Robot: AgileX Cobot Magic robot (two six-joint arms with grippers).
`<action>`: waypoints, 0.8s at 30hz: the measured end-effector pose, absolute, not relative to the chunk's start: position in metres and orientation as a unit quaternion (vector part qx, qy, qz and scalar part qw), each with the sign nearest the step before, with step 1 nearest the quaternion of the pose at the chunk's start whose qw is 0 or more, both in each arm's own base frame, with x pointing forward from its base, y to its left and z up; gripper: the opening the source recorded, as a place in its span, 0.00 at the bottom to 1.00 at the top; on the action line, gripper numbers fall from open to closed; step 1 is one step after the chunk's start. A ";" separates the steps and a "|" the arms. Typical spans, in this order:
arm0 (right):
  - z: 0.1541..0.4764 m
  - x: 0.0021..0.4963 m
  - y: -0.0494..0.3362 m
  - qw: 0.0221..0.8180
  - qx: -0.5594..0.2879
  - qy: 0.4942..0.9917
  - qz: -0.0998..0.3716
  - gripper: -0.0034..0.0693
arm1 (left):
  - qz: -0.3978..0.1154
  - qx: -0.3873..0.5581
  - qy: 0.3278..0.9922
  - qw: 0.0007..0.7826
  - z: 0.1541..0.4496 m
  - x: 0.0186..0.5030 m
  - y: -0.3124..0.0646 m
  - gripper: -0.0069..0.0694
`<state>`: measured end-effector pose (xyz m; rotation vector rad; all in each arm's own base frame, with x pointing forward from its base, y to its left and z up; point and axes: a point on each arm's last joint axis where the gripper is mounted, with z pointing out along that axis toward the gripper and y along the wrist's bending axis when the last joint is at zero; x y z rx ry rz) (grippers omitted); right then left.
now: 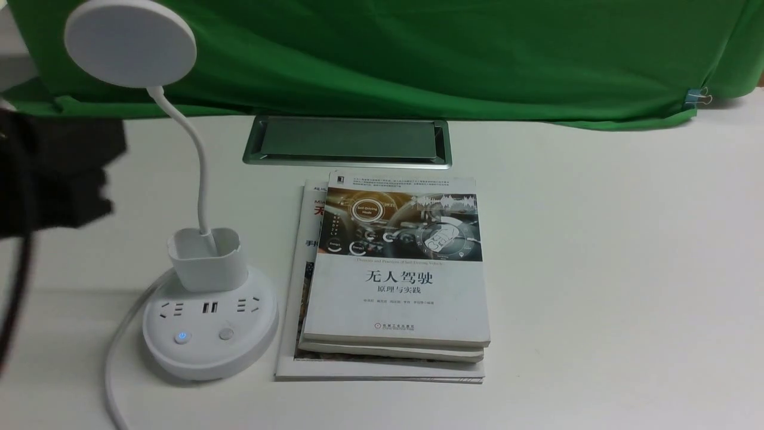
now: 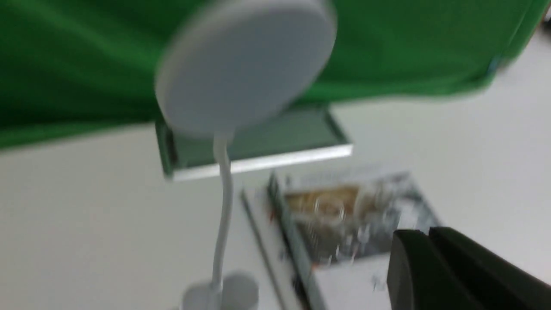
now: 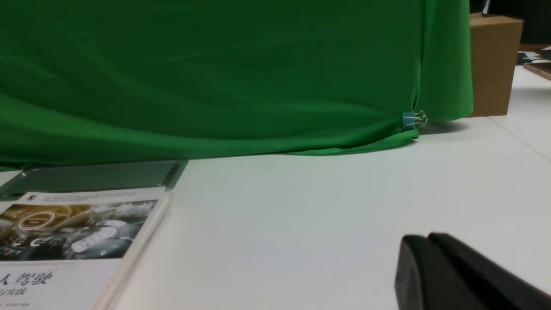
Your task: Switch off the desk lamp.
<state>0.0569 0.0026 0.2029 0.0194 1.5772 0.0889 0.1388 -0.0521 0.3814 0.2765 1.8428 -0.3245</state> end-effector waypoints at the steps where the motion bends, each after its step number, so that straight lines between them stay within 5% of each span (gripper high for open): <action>1: 0.203 0.057 0.003 0.704 0.009 0.709 0.040 0.10 | -0.140 0.114 0.781 0.598 0.381 0.137 -0.051 0.10; 7: 0.203 0.057 0.003 0.704 0.009 0.709 0.040 0.10 | -0.121 0.119 0.748 0.642 0.359 0.113 -0.040 0.10; 13: 0.203 0.057 0.003 0.704 0.009 0.709 0.040 0.10 | -0.088 0.084 0.708 0.695 0.307 0.082 -0.020 0.10; 17: 0.203 0.057 0.003 0.704 0.009 0.709 0.040 0.10 | -0.043 0.059 0.722 0.688 0.244 0.068 -0.010 0.10; 24: 0.203 0.057 0.003 0.704 0.009 0.709 0.040 0.10 | -0.024 0.042 0.727 0.684 0.200 0.057 -0.005 0.10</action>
